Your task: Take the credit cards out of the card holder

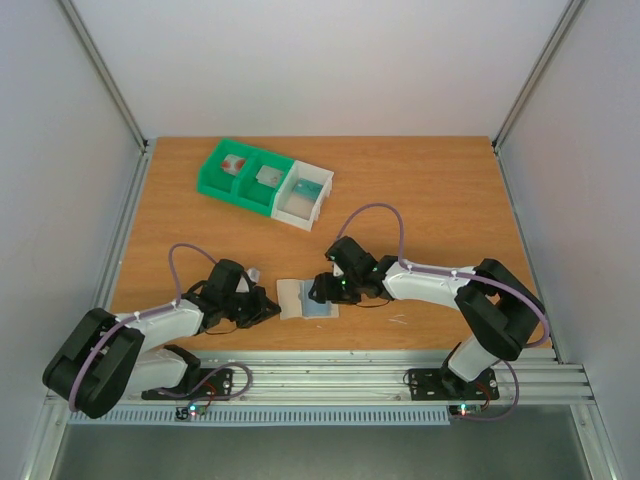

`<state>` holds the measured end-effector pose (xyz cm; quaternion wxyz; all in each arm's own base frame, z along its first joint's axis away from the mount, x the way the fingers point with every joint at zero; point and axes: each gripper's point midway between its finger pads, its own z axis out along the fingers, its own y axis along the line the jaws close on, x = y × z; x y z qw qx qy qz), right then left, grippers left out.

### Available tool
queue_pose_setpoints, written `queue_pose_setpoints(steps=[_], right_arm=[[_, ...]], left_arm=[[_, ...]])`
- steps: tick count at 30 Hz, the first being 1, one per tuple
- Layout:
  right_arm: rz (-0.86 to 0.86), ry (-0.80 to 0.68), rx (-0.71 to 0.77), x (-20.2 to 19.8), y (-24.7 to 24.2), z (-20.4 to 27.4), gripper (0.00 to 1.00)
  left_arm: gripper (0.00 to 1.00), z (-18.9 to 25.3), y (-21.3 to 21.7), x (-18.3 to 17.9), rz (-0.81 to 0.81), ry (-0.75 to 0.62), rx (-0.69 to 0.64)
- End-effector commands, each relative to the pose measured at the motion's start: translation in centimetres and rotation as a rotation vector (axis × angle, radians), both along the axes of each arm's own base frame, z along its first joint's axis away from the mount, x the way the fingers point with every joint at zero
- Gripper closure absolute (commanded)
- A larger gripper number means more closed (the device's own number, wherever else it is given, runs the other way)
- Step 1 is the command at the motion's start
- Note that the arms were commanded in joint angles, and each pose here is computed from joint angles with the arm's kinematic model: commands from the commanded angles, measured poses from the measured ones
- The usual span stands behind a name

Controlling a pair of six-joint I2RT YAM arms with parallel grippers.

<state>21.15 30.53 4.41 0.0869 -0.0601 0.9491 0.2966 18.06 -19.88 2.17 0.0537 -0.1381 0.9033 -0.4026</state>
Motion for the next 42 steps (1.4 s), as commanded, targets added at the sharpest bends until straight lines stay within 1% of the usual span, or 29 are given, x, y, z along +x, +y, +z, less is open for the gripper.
queue_pose_setpoints(steps=[1,16,21,27,32,38,40,42], right_arm=[[0.04,-0.012,0.142,0.2,2.5,2.9,0.39],[0.037,-0.019,0.205,-0.1,2.9,4.9,0.4],[0.054,-0.024,0.269,-0.4,3.5,6.5,0.4],[0.061,0.039,0.353,-0.9,4.8,6.2,0.4],[0.058,0.083,0.371,-0.9,5.4,5.1,0.4],[0.072,0.096,0.368,-1.0,5.7,4.6,0.41],[0.08,0.093,0.357,-1.1,5.6,4.6,0.43],[0.083,0.081,0.318,-1.1,5.0,4.3,0.46]], left_arm=[[0.99,0.5,-0.4,0.4,-0.015,-0.036,-0.011],[1.0,0.9,-0.1,0.2,-0.015,-0.041,-0.001],[1.0,1.0,-0.1,0.2,-0.02,-0.046,0.0],[1.0,1.1,-0.4,0.3,-0.028,-0.046,-0.016],[1.0,1.2,-0.6,0.3,-0.033,-0.043,-0.021],[0.99,1.1,-0.4,0.2,-0.03,-0.041,-0.013],[0.97,1.1,-0.2,0.1,-0.023,-0.035,0.0],[0.93,1.1,0.2,-0.1,-0.015,-0.026,0.016]])
